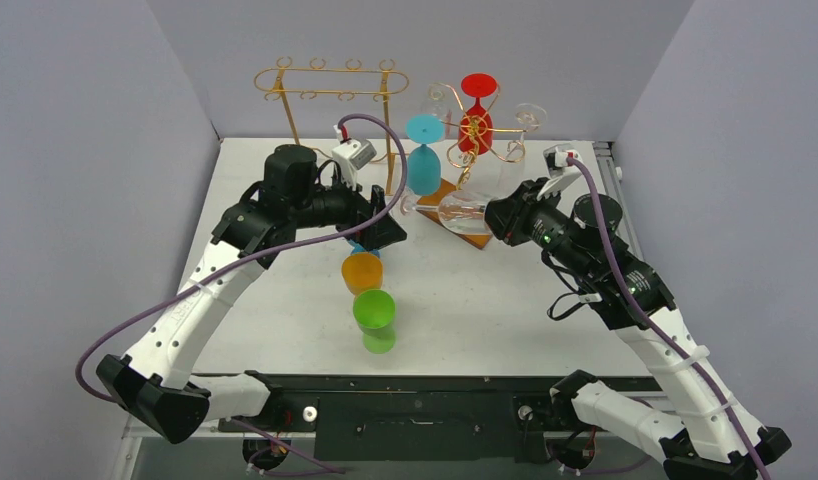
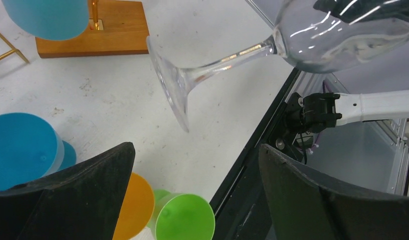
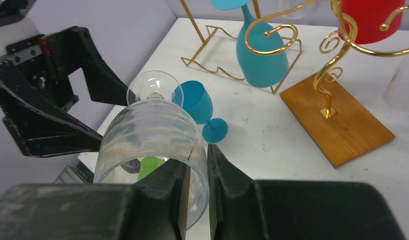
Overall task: Place the wine glass upside down on the wine glass rack
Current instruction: Turn the wine glass upside down at the wine rack.
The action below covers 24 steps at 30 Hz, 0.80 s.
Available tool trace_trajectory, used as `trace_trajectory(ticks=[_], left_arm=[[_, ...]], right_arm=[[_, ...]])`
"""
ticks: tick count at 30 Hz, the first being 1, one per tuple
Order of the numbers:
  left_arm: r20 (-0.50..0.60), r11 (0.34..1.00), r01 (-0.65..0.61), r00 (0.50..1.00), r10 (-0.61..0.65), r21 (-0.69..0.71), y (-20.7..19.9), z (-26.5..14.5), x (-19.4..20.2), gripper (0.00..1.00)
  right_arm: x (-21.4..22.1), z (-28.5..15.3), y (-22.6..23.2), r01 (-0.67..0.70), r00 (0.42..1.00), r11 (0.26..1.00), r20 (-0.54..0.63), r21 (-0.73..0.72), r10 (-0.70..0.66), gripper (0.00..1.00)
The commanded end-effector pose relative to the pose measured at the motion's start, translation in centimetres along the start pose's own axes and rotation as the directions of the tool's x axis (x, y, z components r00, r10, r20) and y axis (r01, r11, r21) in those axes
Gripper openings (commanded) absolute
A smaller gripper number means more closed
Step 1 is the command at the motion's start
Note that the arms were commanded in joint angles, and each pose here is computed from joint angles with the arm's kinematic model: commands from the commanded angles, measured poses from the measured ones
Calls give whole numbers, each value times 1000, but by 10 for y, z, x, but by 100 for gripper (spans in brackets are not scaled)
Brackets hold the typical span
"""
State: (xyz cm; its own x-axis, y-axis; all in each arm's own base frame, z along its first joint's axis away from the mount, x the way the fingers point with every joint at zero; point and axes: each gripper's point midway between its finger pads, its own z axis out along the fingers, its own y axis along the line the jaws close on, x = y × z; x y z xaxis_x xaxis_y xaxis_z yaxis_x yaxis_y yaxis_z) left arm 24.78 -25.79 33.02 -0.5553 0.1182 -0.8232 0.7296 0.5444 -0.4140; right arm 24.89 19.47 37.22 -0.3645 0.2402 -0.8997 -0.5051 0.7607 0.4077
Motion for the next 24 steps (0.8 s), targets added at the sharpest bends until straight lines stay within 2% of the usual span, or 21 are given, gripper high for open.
trace_trajectory(ticks=[1, 7, 8, 10, 13, 14, 17, 18, 19, 20, 24], left_arm=[[105, 998, -27, 994, 21, 57, -17, 0, -40, 89], [124, 998, -45, 991, 40, 40, -12, 2, -53, 59], [124, 998, -47, 991, 41, 43, -12, 2, -54, 52], [126, 997, -55, 991, 48, 47, -11, 2, -56, 29], [141, 996, -75, 988, 69, 37, -8, 0, -61, 5], [143, 996, -87, 986, 82, 35, -8, -1, -62, 0], [136, 988, -152, 980, 148, 20, -7, -6, -65, 0], [136, 984, -178, 975, 175, 10, -7, -8, -66, 0], [140, 976, -219, 966, 217, -3, -7, -12, -70, 0], [141, 966, -258, 956, 258, -15, -6, -15, -72, 0], [139, 888, -452, 877, 460, -85, -2, -29, -83, 0]], right_arm=[[-38, 0, 32, -49, 987, 988, 144, -146, 70, 0], [-31, 5, 38, -92, 985, 976, 129, -196, 119, 0], [-29, 5, 39, -96, 985, 975, 125, -201, 123, 0], [-26, 7, 40, -104, 984, 971, 120, -214, 132, 0], [-21, 8, 45, -117, 983, 962, 107, -247, 146, 0], [-17, 9, 46, -120, 984, 959, 96, -256, 149, 0], [-7, 8, 47, -122, 987, 954, 68, -275, 146, 3], [-2, 7, 47, -121, 989, 953, 51, -278, 140, 9], [4, 6, 46, -116, 991, 955, 31, -274, 129, 23], [9, 4, 44, -103, 994, 958, 14, -269, 110, 30], [32, -9, 33, -66, 997, 967, -49, -246, 55, 53]])
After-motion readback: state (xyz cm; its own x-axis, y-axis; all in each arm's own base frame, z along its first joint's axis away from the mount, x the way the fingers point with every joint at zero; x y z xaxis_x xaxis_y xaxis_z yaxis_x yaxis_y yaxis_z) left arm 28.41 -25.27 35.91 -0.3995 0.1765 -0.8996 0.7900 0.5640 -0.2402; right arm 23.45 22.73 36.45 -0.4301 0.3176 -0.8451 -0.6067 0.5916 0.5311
